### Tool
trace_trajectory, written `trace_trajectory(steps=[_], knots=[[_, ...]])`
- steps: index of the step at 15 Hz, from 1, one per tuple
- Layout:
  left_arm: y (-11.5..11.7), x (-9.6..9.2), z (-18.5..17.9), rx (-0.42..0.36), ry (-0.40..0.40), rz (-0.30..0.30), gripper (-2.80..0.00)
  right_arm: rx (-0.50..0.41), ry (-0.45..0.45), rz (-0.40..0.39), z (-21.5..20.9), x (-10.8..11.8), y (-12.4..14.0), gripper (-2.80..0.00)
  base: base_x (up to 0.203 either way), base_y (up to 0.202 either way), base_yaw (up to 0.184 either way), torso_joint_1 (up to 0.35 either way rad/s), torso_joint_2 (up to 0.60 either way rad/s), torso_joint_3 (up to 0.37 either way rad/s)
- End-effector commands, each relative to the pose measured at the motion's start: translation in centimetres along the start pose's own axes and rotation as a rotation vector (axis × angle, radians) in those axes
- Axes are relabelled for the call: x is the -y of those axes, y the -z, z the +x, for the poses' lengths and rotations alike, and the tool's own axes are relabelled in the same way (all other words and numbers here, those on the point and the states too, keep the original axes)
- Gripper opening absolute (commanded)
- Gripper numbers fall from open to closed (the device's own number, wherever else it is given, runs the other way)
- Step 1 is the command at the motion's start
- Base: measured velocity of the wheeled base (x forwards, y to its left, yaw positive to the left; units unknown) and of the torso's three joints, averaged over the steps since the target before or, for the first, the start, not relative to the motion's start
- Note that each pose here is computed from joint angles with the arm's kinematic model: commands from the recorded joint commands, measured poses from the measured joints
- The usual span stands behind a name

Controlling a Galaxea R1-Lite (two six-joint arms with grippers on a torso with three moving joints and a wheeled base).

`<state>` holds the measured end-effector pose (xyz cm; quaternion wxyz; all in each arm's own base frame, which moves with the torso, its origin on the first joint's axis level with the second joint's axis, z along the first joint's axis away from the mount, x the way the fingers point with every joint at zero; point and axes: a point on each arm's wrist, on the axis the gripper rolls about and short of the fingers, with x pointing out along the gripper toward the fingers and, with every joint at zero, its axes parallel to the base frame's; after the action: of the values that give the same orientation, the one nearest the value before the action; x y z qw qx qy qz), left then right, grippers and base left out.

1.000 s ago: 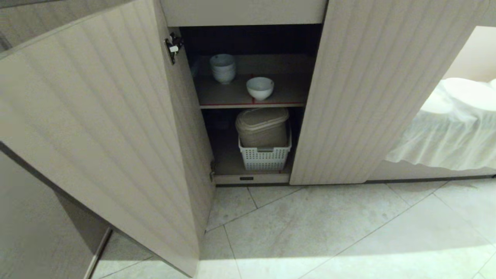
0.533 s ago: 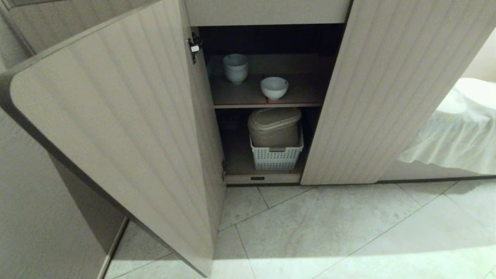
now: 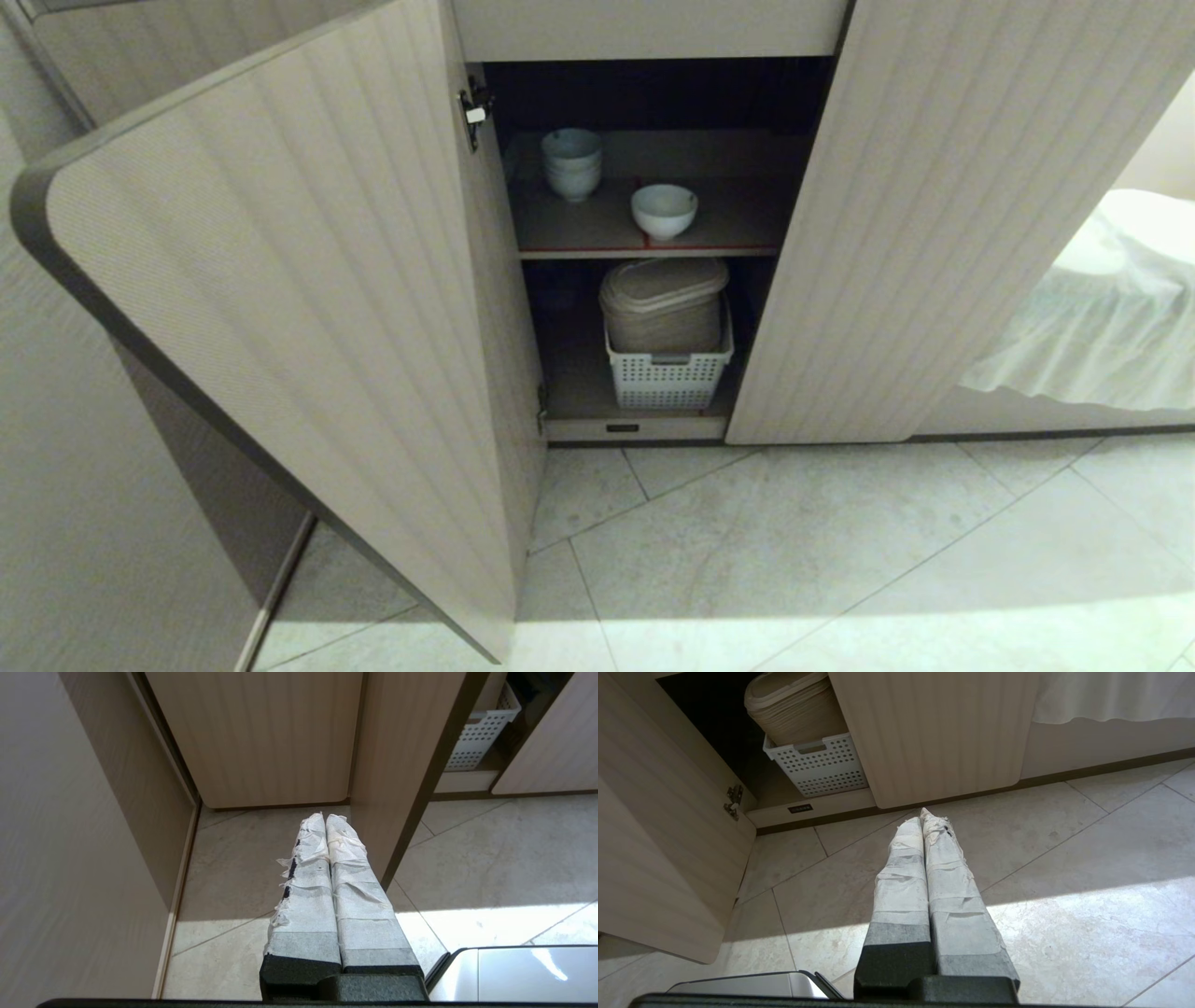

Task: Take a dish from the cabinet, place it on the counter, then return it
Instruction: Close the cabinet door

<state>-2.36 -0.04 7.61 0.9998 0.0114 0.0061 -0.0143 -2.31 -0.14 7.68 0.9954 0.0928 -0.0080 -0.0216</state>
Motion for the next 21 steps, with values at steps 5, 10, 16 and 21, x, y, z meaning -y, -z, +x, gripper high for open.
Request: trace_trajectory(steps=[5, 10, 16, 21], knots=[[0.0, 0.0, 0.0, -0.010, 0.004, 0.006, -2.80, -0.001, 0.000, 0.002, 0.0, 0.0, 0.0, -2.80, 0.000, 0.000, 0.000, 0.000, 0.00, 0.000], [-2.4, 0.0, 0.8, -0.080, 0.042, -0.026, -2.80, -0.001, 0.000, 0.002, 0.0, 0.0, 0.0, -2.80, 0.000, 0.000, 0.000, 0.000, 0.00, 0.000], [-5.5, -0.1, 1.9, -0.138, 0.279, -0.152, -2.80, -0.001, 0.000, 0.002, 0.0, 0.0, 0.0, -2.80, 0.000, 0.000, 0.000, 0.000, 0.00, 0.000], [-5.5, -0.2, 2.0, -0.166, 0.376, -0.201, -2.80, -0.001, 0.000, 0.002, 0.0, 0.0, 0.0, -2.80, 0.000, 0.000, 0.000, 0.000, 0.00, 0.000]])
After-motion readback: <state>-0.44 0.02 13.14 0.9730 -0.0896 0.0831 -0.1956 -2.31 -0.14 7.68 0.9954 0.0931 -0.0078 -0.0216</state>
